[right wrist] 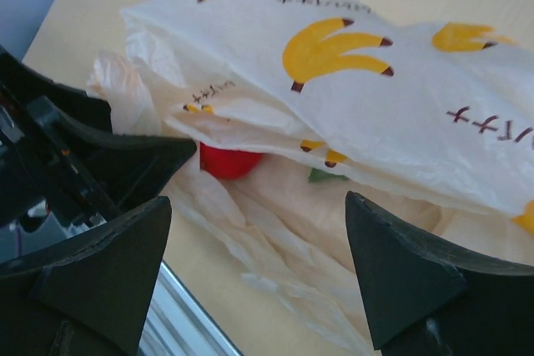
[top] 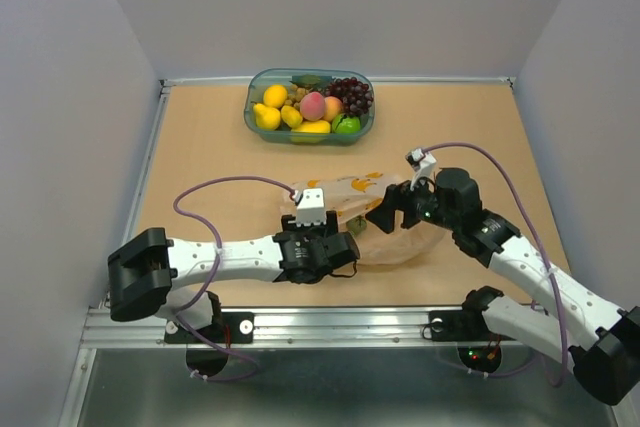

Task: Untie the knot of the plastic bag and take out the fruit

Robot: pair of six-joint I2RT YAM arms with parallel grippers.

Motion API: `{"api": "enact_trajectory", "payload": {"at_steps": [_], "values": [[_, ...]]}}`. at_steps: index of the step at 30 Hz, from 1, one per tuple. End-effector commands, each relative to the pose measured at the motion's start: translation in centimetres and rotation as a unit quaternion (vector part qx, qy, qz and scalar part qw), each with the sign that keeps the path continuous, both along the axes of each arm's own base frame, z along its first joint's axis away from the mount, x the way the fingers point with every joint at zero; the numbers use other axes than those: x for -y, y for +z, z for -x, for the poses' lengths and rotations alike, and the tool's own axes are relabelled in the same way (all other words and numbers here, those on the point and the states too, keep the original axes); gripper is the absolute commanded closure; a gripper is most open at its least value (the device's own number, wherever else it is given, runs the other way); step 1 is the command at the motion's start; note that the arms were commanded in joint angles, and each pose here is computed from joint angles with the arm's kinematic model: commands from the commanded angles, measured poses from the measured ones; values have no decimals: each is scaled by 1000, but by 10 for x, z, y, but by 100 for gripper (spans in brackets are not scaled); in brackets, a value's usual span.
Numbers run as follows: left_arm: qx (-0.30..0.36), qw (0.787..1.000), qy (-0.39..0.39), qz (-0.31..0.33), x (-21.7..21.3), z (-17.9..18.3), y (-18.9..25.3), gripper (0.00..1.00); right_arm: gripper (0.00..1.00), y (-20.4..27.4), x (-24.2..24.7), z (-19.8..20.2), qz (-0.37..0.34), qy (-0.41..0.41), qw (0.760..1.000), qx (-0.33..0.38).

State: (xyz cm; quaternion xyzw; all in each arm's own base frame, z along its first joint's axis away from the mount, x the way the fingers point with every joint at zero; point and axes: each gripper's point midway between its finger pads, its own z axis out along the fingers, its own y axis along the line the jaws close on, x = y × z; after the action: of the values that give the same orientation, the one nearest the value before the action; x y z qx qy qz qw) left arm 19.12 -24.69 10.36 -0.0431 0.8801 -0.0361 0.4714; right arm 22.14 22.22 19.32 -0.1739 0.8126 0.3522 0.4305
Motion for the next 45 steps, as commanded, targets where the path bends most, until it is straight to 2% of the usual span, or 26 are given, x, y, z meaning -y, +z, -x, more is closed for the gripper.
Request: {"api": "enact_trajectory", "payload": {"at_steps": [1, 3, 4, 6, 7, 9, 13, 16, 18, 21, 25, 29, 33, 42, 44, 45], "values": [[-1, 999, 0, 41, -1, -2, -3, 35, 12, -12, -23, 20, -28, 63, 997, -28], [2, 998, 8, 56, -6, -5, -1, 46, 13, -16, -32, 26, -34, 81, 996, -31], [1, 998, 10, 57, -11, -5, -5, 59, 14, -19, -36, 29, -36, 88, 995, -33], [5, 997, 12, 73, -12, -7, -3, 73, 15, -31, -47, 34, -29, 100, 994, -44], [7, 997, 9, 81, -13, -7, -1, 87, 15, -32, -53, 33, -32, 102, 993, -39], [10, 996, 7, 93, -14, -7, 2, 100, 18, -40, -67, 32, -36, 103, 993, -41], [5, 995, 5, 97, -18, -4, -1, 100, 24, -43, -84, 28, -65, 96, 992, -46], [1, 995, 4, 104, -17, -2, -2, 100, 31, -38, -96, 24, -94, 90, 991, -38], [1, 994, 2, 106, -16, -2, -2, 100, 37, -51, -98, 18, -91, 71, 992, -45], [-4, 994, -1, 106, -17, -1, -4, 100, 40, -56, -100, 6, -105, 42, 993, -42], [-22, 994, 14, 103, -29, 7, -19, 100, 32, -65, -111, -4, -124, 28, 991, -47], [-34, 993, 20, 111, -34, 11, -32, 100, 18, -77, -121, -9, -127, 29, 990, -52], [-44, 993, 24, 107, -37, 13, -46, 100, 13, -91, -135, -5, -120, 51, 990, -58], [-54, 992, 36, 112, -45, 8, -63, 100, 13, -120, -156, 12, -96, 103, 988, -64], [-55, 991, 32, 116, -43, 8, -64, 100, 16, -125, -157, 13, -93, 104, 988, -66], [-55, 991, 33, 114, -44, 8, -65, 100, 22, -126, -156, 14, -92, 102, 988, -66]]}}
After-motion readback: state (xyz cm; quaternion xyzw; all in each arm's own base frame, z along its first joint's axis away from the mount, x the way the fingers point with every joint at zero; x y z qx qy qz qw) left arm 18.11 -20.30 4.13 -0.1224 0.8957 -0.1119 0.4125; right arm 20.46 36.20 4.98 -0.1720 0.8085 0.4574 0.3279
